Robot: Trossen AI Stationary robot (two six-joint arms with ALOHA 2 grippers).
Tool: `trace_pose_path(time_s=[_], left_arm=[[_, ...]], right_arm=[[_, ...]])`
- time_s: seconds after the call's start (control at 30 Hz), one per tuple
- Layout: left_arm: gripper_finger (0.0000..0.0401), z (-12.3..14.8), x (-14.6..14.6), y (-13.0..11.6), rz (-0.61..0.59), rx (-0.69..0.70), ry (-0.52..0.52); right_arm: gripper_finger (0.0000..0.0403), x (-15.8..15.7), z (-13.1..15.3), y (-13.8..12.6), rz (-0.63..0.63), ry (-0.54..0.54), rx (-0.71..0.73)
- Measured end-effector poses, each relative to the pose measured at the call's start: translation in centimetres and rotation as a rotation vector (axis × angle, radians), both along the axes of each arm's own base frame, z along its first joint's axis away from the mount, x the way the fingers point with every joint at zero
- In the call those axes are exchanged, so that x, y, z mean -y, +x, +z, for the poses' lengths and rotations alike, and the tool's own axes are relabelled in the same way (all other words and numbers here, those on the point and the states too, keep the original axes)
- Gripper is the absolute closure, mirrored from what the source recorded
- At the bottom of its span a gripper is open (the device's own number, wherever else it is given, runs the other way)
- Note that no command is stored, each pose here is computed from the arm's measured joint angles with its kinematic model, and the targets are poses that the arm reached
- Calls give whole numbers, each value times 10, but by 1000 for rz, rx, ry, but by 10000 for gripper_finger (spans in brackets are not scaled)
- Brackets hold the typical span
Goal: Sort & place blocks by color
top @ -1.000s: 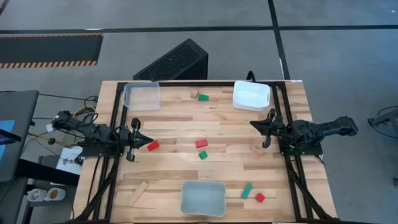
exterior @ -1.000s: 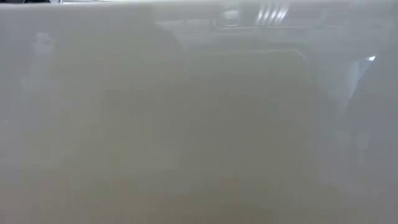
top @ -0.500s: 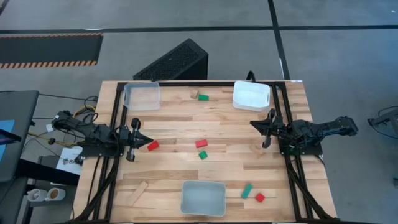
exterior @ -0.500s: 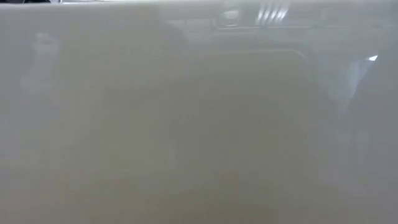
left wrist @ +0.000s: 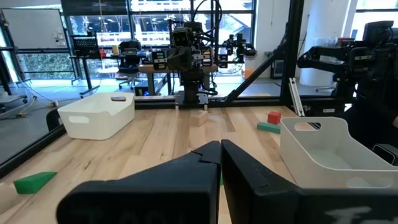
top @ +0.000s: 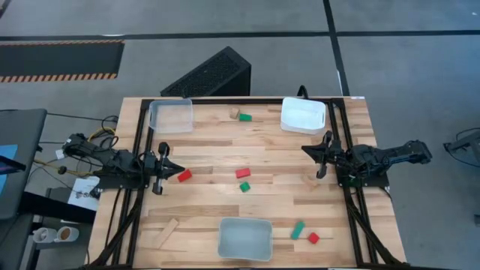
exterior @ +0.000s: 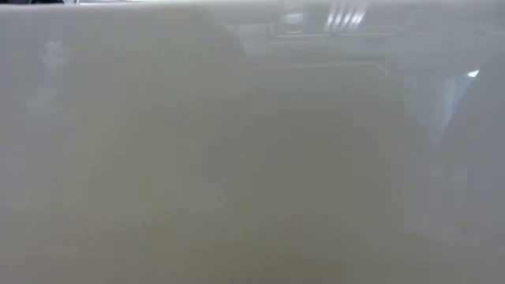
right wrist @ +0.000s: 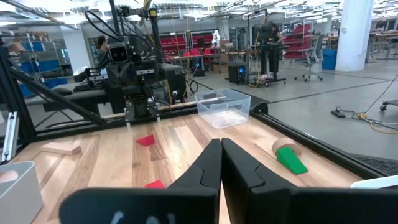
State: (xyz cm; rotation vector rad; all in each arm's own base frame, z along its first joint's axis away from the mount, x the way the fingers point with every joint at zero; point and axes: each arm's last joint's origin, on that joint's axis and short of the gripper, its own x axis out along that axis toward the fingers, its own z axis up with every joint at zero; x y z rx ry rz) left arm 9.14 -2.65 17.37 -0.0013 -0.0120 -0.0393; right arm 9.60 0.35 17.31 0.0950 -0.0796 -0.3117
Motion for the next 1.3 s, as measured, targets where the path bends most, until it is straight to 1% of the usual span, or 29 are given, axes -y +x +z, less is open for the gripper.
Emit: trace_pose_path(time_s=[0.53, 0.8, 0.87, 0.97, 1.03, 1.13, 1.2, 1.3], left_arm=[[399, 0, 0, 0, 0, 1, 0], [399, 5, -1, 0, 39, 56, -30], [399, 8, -1, 0, 13, 85, -62], [399, 20, 0, -2, -25, 111, -76], [399, 31, -1, -4, -23, 95, -71], [399, 47, -3, -6, 12, 39, -50], [399, 52, -4, -6, 45, -11, -35], [399, 53, -5, -4, 114, -47, -64]], right_arm=[[376, 0, 0, 0, 0, 0, 0], [375, 0, 0, 0, 0, 0, 0], [374, 0, 0, 0, 0, 0, 0], [375, 0, 0, 0, 0, 0, 0], [376, 0, 0, 0, 0, 0, 0], [375, 0, 0, 0, 0, 0, 0], [374, 0, 0, 0, 0, 0, 0], [374, 0, 0, 0, 0, 0, 0]])
